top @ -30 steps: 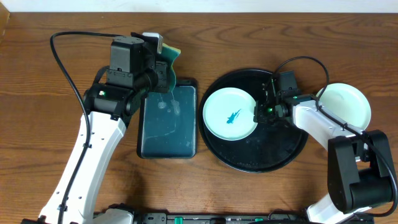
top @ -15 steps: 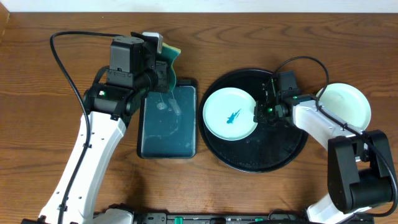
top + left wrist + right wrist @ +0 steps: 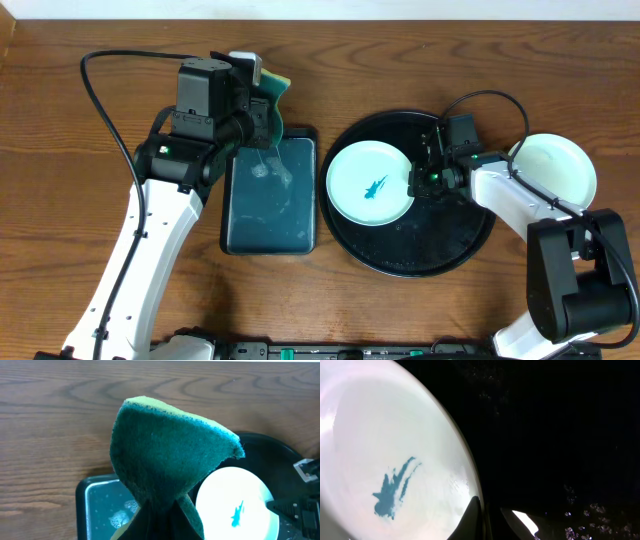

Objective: Clean dirty plates on tray and stack at the side
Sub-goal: 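Lift the sponge out of the water tray with the left gripper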

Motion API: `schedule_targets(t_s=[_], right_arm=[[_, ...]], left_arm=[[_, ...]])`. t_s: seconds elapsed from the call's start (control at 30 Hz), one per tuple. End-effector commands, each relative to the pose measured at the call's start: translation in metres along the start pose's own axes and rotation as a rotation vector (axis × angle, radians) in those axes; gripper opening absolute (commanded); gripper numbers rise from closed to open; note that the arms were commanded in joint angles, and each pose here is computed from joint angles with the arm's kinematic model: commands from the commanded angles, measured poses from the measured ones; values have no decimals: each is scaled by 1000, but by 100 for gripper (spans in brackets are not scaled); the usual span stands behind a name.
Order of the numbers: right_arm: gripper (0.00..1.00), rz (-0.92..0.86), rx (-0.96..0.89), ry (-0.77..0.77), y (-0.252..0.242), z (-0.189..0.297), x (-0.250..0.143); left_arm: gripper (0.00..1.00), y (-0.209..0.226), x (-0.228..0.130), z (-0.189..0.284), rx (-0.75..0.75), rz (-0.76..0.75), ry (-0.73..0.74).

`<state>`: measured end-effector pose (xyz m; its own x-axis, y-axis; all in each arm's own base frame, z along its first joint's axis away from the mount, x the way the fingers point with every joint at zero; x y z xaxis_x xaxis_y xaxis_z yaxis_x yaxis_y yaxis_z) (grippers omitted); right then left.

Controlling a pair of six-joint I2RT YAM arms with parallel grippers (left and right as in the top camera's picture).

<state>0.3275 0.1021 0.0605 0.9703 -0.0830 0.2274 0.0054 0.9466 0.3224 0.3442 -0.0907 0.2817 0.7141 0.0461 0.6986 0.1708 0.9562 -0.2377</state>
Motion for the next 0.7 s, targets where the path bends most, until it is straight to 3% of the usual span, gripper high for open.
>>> schedule_targets(t_s=[0.0,0.43,0.67], right_arm=[[1,5,-25,12,-2,-4,-3],[1,5,-25,12,-2,-4,-3],[1,5,-25,12,-2,-4,-3]], left_arm=[[8,3,7,6,36,-11,-38],[8,5,6,5,49,14,-38],[8,6,4,3,51,116,-32]])
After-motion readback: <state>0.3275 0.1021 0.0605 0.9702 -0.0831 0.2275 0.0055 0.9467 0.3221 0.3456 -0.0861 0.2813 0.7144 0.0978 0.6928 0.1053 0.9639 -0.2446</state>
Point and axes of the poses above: each gripper's point midway between its finger pads, its own z axis back along the fingers, its own y axis along the line the jaws close on, x = y × z, the point moved 6 cm from there along z, back along the fingers, and after that the axes turned 3 degrees about z, right-handed, at the moved point
